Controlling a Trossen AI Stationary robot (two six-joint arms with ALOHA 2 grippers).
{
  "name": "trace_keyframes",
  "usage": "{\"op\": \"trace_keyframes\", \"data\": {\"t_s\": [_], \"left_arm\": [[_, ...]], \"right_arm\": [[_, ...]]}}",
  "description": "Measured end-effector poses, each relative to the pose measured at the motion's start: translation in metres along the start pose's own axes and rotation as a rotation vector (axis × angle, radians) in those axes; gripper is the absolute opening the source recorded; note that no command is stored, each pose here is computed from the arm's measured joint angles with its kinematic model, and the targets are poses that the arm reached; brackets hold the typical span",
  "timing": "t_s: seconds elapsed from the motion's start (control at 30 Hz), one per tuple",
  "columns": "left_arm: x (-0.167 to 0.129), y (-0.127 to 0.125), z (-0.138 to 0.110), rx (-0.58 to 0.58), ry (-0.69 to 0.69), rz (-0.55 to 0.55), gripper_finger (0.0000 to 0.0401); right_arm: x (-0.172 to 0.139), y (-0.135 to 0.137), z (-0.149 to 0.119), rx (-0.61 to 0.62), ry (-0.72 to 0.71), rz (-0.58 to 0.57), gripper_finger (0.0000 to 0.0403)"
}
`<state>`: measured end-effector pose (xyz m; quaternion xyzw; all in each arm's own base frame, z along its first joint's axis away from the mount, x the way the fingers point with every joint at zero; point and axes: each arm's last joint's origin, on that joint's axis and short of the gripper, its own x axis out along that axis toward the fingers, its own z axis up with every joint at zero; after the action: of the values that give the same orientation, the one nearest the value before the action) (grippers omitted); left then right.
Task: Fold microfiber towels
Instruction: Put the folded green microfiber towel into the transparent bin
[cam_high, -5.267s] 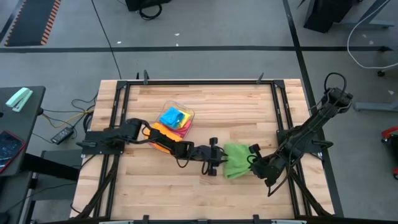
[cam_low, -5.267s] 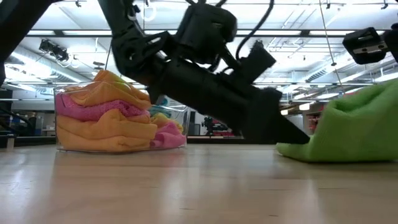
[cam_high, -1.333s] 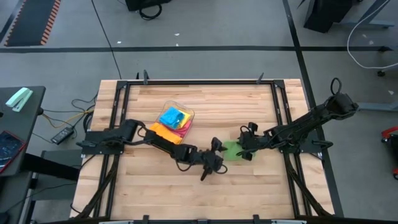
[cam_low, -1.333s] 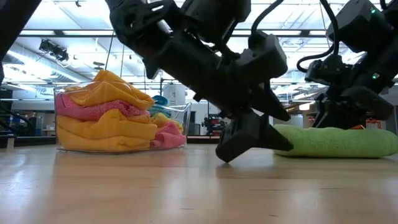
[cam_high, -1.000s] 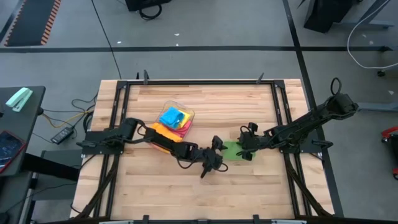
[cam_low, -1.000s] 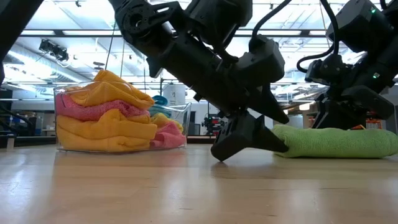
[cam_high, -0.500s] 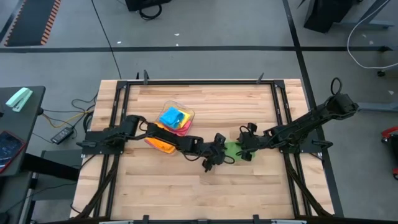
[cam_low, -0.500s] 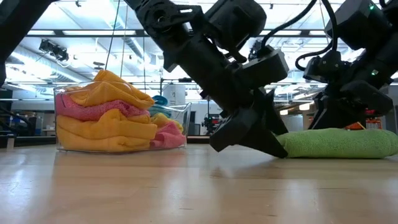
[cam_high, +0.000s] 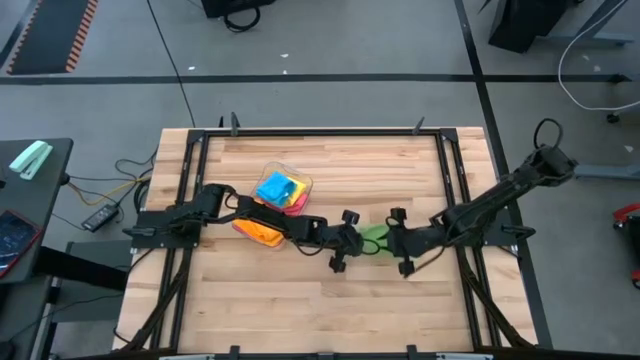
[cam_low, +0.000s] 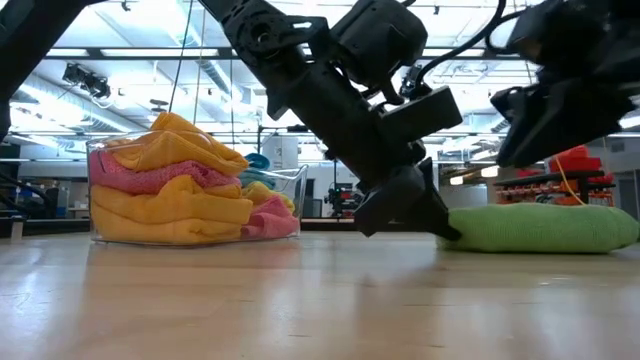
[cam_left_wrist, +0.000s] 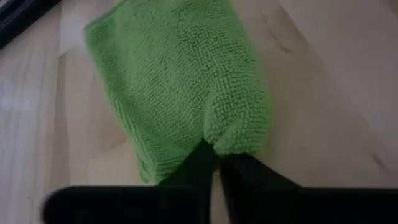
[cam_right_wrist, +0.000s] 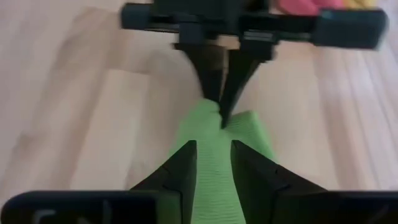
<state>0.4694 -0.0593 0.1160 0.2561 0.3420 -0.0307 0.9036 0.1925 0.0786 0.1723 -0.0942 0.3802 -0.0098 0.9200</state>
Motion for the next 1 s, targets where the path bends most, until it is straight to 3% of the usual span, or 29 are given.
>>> {"op": "trace_keyframes", "data": {"t_s": [0.07,0.27,0.47,0.6,1.0], "left_arm": [[0.000,0.000,0.000,-0.031,-0.002,-0.002,0.0013],[-0.005,0.004,0.005,-0.124,-0.016,0.001,0.0024],[-0.014,0.011,0.013,-0.222,-0.061,-0.041,0.0009],[-0.020,0.018,0.016,-0.274,-0.068,-0.039,0.0021],[-0.020,0.017,0.014,-0.317,-0.043,-0.051,0.0012]], "right_arm": [[-0.003,0.006,0.000,-0.032,-0.007,0.024,0.0112],[-0.003,0.023,-0.004,-0.076,-0.009,0.054,0.0157],[0.010,0.036,-0.010,-0.149,-0.007,-0.068,0.0212],[0.015,0.045,-0.013,-0.202,-0.032,-0.137,0.0235],[0.041,0.052,-0.028,-0.314,0.072,-0.273,0.0257]]}}
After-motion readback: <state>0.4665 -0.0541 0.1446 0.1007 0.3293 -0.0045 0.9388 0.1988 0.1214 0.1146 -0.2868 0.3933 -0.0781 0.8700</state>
